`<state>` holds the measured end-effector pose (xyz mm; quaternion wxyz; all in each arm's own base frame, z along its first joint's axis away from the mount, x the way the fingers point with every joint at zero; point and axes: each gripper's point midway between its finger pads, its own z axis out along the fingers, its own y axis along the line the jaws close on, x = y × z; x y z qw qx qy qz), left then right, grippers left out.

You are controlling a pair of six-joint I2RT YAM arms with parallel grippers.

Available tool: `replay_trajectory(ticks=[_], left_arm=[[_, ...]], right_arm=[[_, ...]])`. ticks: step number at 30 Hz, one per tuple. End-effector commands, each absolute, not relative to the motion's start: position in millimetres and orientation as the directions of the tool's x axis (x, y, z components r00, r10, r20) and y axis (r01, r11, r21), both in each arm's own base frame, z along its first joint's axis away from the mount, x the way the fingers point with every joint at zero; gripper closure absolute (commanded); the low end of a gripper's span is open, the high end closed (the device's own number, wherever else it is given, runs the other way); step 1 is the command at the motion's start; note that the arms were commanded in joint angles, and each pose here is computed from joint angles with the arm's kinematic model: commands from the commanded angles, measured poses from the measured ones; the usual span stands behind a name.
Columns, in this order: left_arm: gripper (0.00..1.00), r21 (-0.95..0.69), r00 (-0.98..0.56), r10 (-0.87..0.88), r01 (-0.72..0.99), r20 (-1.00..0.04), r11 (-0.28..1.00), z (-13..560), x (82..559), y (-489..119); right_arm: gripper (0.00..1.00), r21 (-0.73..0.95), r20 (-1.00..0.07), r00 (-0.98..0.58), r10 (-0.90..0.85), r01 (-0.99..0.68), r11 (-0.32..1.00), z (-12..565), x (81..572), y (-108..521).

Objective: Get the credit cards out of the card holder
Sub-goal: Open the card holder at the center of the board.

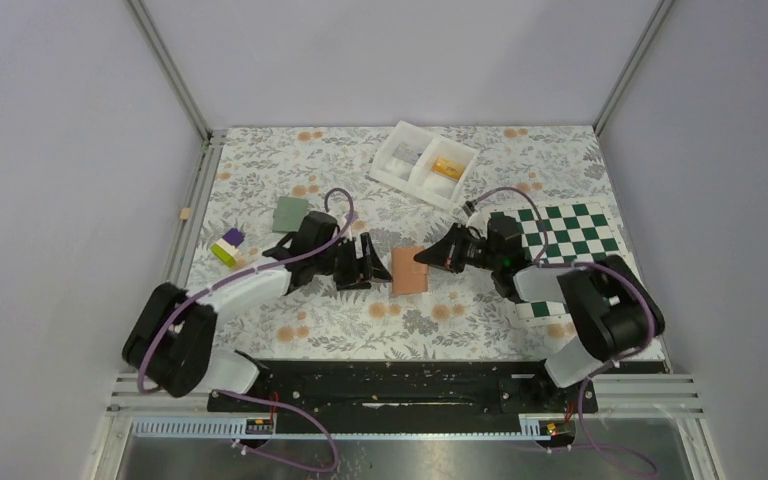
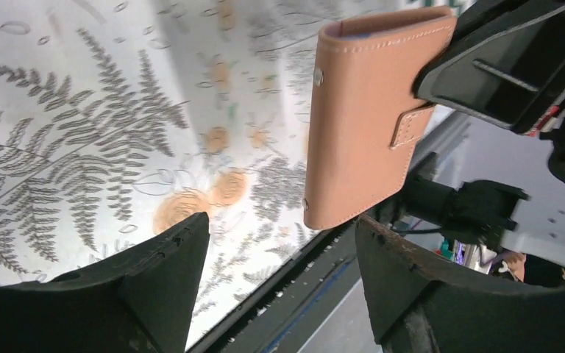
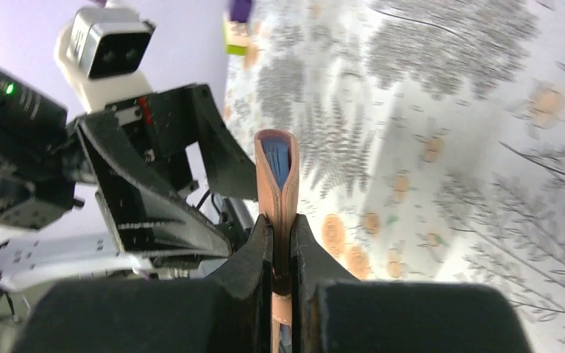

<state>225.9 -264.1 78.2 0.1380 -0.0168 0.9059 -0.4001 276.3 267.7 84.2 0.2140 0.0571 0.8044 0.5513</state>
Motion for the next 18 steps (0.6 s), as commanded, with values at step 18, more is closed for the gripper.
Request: replay_trajectory(ticks=[18], left_arm=[[0.28, -0.86, -0.898, -0.142, 0.339, -0.417, 0.381, 264, 207, -269]], right_arm=[[1.0, 0.101, -0.991, -0.045, 0.124, -0.865, 0.491, 270, 234, 224]])
